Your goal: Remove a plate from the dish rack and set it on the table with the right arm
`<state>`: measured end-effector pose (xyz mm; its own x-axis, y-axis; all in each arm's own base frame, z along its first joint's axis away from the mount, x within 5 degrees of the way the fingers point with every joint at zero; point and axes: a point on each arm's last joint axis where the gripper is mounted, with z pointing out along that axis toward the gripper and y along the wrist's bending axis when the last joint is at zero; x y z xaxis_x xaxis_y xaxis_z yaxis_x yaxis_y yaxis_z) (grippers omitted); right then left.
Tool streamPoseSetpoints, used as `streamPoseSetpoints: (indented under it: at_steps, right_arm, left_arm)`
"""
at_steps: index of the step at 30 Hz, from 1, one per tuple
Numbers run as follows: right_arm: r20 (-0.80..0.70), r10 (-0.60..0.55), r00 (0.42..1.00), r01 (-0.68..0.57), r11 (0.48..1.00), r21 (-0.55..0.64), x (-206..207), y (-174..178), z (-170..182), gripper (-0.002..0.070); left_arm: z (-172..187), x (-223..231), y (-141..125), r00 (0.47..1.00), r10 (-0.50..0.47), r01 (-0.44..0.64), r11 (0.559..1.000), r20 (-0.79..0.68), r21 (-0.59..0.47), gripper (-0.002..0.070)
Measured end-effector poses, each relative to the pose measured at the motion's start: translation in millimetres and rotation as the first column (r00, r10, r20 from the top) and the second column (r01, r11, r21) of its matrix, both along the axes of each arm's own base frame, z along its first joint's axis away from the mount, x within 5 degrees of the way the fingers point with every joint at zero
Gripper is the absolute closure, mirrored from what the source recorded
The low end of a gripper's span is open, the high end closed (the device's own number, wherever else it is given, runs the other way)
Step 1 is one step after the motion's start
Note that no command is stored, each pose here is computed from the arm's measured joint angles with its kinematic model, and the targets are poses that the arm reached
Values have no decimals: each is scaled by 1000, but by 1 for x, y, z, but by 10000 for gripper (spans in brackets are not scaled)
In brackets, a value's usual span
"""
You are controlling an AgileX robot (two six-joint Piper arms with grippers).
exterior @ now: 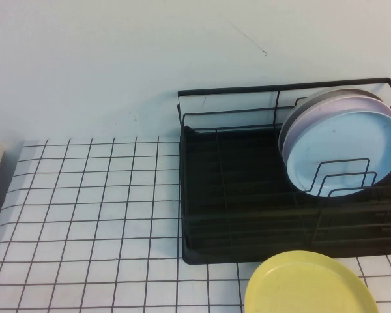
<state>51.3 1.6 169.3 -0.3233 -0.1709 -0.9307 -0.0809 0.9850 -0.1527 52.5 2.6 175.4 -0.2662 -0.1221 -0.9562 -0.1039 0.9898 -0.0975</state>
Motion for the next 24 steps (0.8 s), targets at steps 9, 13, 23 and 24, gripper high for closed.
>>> streamPoseSetpoints:
  at_steps: [9,13,23,24]
  right_arm:
    - [-37,-24,999,44,517,855,0,23,11,678]
    - [2,-51,999,21,446,895,2,21,17,678]
    - [81,94,992,-124,744,657,-1,28,16,678]
    - [96,152,984,-179,785,593,-3,31,21,678]
  left_arm:
    - [0,0,0,1000,0,0,1000,0,0,678]
    - [0,0,0,1000,0,0,1000,0,0,678]
    - [0,0,0,1000,0,0,1000,0,0,678]
    - [0,0,0,1000,0,0,1000,0,0,678]
